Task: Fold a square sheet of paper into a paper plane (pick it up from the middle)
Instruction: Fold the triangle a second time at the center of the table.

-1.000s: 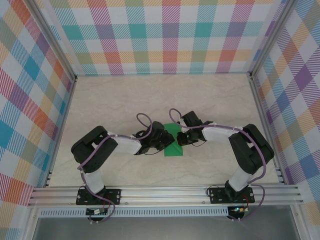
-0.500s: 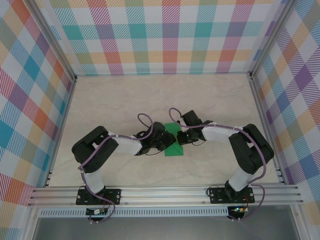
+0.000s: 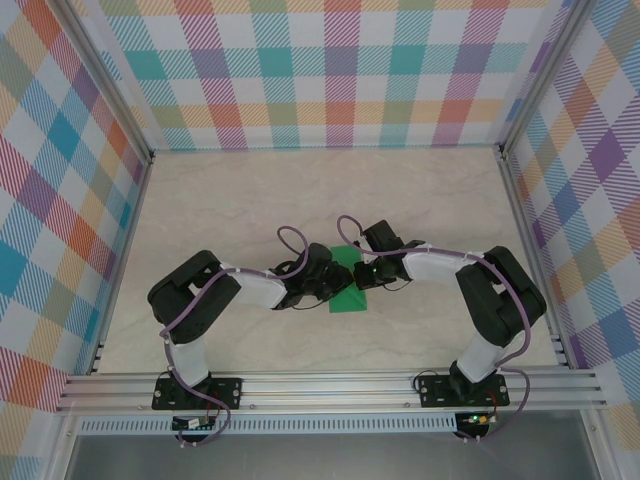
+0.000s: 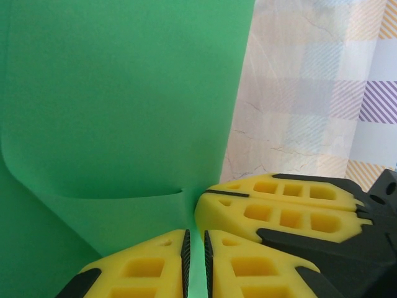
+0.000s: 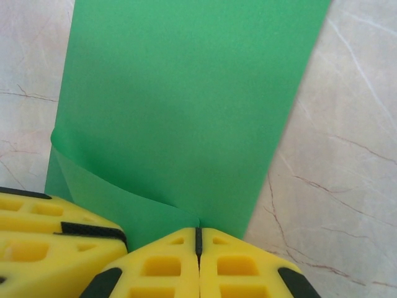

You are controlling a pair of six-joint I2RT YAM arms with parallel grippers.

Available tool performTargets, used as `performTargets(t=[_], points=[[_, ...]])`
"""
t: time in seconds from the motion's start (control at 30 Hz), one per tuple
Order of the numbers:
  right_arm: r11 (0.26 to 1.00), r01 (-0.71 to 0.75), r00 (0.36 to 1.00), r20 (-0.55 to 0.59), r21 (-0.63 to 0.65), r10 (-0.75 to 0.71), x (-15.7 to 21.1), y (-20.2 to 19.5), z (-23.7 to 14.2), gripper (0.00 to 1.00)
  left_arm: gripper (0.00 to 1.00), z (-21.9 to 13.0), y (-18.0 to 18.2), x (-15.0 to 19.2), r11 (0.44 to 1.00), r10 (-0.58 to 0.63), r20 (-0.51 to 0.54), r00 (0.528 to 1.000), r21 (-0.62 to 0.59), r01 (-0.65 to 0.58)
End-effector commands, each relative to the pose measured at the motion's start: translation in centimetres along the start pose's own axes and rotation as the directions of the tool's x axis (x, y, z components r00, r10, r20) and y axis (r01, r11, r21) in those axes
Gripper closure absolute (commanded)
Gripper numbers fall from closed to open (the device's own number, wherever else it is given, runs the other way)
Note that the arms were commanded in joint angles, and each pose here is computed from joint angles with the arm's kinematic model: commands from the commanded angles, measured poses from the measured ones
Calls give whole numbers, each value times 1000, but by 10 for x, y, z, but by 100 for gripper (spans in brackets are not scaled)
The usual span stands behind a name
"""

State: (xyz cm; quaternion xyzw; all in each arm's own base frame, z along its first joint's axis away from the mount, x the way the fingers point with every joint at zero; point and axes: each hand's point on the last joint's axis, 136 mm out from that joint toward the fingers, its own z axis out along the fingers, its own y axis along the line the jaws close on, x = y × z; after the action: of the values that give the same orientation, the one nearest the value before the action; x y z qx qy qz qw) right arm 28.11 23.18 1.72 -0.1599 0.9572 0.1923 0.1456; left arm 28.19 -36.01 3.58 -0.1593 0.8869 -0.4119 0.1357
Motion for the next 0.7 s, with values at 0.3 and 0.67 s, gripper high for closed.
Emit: performTargets(t=[0.3, 0.67], points=[[1000, 9, 1000, -7, 1, -9, -3, -1, 3, 93, 85, 11, 30, 11, 996, -19, -6, 1000, -91, 18], [996, -85, 992, 99, 35, 82, -12, -4, -52, 71, 86, 16, 51, 19, 989, -36, -14, 999, -142, 34]])
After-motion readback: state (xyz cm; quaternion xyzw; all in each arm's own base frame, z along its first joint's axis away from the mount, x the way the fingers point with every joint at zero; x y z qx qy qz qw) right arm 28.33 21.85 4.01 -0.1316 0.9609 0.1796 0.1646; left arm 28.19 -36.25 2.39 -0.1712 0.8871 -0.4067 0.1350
